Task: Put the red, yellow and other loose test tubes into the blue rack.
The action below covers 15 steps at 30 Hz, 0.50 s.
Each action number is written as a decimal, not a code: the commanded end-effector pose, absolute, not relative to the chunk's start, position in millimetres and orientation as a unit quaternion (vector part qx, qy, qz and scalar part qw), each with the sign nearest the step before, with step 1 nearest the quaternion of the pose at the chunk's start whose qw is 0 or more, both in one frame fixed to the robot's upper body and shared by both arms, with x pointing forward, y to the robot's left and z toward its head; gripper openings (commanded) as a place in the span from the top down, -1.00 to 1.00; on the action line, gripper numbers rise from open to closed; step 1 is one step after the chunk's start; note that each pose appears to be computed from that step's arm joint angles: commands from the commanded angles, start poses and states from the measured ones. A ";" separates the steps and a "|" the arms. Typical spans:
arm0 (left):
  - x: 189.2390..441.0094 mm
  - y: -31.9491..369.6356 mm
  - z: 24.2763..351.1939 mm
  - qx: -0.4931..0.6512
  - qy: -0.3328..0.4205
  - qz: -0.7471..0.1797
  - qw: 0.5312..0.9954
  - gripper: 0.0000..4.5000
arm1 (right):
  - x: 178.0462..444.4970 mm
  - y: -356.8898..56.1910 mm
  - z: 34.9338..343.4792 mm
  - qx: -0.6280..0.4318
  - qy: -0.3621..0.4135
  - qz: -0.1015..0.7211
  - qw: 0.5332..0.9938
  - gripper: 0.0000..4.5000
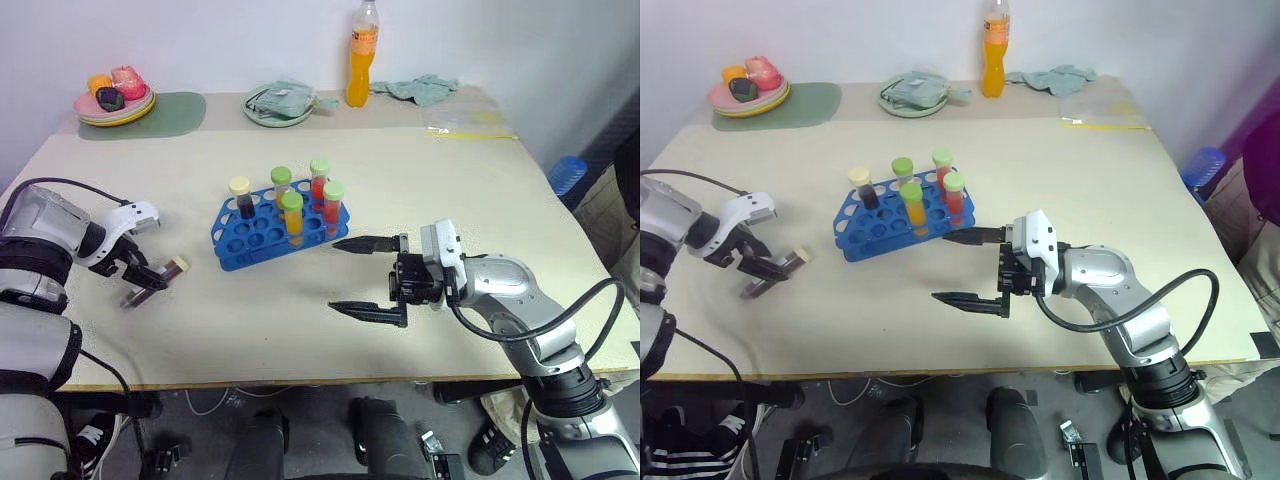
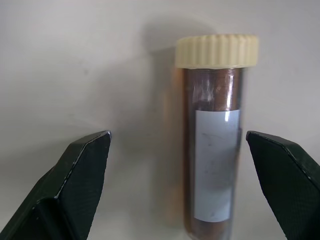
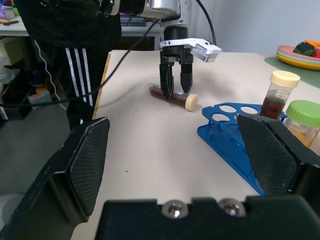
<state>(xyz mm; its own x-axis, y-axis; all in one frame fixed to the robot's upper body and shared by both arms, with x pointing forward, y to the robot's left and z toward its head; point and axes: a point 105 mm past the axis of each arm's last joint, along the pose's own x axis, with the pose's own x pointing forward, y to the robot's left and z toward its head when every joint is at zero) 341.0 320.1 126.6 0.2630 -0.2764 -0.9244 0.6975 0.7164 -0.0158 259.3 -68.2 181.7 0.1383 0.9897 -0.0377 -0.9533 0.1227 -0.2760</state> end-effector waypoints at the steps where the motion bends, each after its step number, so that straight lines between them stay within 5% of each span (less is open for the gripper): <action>1: 336.3 326.4 125.1 0.201 0.526 -0.308 0.766 -0.17 | 257.7 -64.6 194.6 -0.124 -0.110 0.650 0.741 -1.00; 5: 331.9 323.0 124.0 0.174 0.524 -0.313 0.773 0.63 | 259.6 -63.9 196.2 -0.123 -0.111 0.649 0.742 -1.00; 11: 326.3 332.3 140.0 0.193 0.491 -0.287 0.800 0.65 | 261.6 -63.1 195.6 -0.131 -0.111 0.648 0.743 -1.00; 15: 344.7 322.7 177.3 0.251 0.346 -0.258 0.866 0.65 | 264.9 -68.5 196.6 -0.137 -0.113 0.639 0.748 -1.00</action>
